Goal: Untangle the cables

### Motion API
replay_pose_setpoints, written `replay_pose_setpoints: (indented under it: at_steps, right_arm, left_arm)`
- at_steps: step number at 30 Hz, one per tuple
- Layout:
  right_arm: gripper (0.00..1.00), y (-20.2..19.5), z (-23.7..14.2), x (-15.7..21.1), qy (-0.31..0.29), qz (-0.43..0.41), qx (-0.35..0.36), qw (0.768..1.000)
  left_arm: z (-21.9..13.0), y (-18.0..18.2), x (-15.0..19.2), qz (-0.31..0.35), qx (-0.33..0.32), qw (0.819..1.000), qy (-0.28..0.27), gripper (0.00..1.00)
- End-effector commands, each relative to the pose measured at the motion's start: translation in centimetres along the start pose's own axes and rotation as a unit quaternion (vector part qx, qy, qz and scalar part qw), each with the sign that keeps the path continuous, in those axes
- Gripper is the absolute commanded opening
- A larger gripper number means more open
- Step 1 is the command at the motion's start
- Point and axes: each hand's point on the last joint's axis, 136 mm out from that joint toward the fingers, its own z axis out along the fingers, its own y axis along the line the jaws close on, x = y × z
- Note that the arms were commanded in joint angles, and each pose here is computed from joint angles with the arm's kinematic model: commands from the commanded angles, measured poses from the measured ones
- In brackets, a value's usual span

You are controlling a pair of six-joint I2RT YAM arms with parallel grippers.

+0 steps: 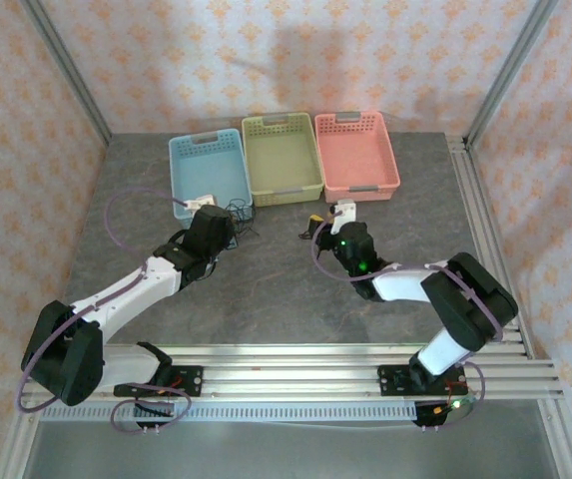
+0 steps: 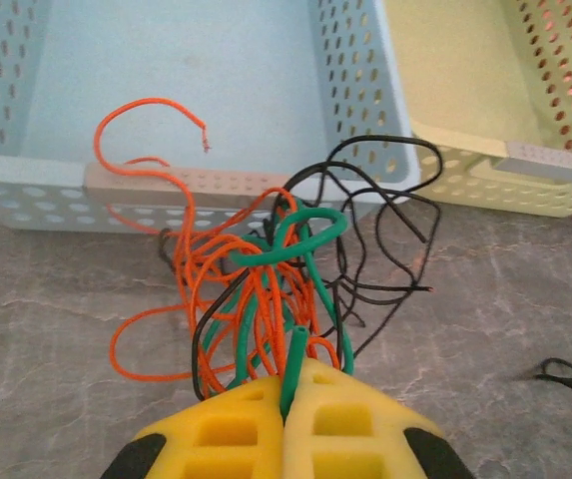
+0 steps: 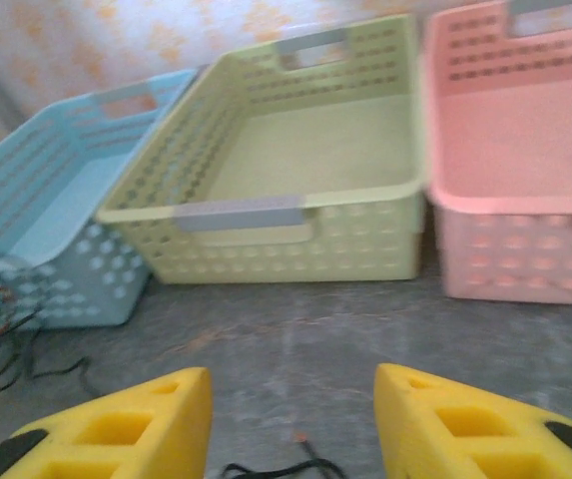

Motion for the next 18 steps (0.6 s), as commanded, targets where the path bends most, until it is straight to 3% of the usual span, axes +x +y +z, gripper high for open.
replay_pose_setpoints:
  at_steps: [1,7,18]
  right_arm:
    - [0.46,4.2,0.5,-0.3,-0.002,-0.031,-0.098,0.995]
    - [0.47,8.6,0.2,1.1,0.014,-0.050,-0.203,0.978]
    - [0.50,11.8,-0.4,3.7,0.048,-0.133,-0.239,0.961]
  left_arm:
    - [-0.8,-2.2,-0.5,0.020,0.052,0.998,-0.020,0.00]
    - [-2.6,-4.9,-0.7,0.042,0.120,0.991,-0.044,0.00]
    - [-5.5,-5.2,-1.6,0.032,0.176,0.979,-0.094,0.00]
